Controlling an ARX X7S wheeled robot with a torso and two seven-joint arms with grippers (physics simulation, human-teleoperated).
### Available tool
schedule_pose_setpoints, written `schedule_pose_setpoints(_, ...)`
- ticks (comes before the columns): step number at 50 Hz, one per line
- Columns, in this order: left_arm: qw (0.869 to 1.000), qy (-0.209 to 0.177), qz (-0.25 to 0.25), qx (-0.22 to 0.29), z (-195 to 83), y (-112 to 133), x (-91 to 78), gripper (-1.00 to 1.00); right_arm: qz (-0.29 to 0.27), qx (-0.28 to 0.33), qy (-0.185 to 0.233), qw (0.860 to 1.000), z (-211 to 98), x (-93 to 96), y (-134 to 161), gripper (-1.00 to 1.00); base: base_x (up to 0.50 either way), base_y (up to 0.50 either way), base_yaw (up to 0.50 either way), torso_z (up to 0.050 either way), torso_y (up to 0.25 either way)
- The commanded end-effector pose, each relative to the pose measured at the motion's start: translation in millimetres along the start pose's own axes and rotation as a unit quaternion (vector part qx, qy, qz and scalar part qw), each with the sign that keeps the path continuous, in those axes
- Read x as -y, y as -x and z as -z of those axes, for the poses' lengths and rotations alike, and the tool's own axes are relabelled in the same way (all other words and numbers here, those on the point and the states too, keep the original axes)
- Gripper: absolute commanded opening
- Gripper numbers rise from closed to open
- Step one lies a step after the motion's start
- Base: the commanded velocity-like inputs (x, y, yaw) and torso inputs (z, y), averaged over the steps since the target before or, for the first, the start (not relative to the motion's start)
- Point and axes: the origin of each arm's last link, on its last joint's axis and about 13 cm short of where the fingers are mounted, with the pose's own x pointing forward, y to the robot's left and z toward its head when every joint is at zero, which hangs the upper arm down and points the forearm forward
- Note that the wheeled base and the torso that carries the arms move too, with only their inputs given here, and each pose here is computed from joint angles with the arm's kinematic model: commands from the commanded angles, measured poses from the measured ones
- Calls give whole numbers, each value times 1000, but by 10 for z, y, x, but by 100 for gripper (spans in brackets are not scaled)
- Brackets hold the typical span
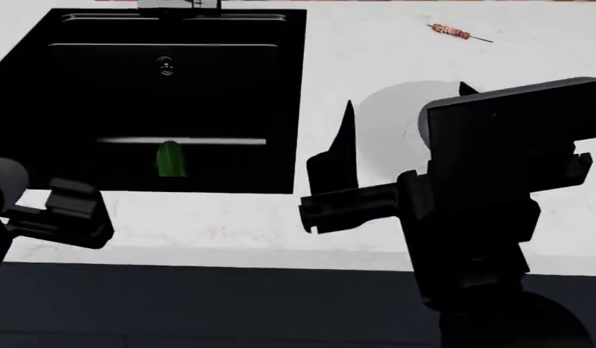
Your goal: Pick the zucchini from the sink and place it on the plate located on the counter
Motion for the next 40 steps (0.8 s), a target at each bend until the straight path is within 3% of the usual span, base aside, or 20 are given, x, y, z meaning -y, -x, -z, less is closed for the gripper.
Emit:
schedule_pose_setpoints(1,1000,-4,1,0,-25,-20,-25,100,-6,1,-3,1000,-53,15,22,100,500,148,0,0,0)
schedule_pose_setpoints(19,1000,-4,5,-2,-16,-19,-24,100,-6,3,-1,1000,-75,32,23,100,500,142,0,0,0)
schedule_pose_setpoints(32,1000,-1,4,-7,20,-13,-47,100,-11,4,-2,1000,-93,17,35,100,499,-47,0,0,1)
schedule_pose_setpoints(40,1000,-15,3,-16,50,-22,-56,100,-13,4,3,1000,-95,2,39,100,73,-40,0,0,0)
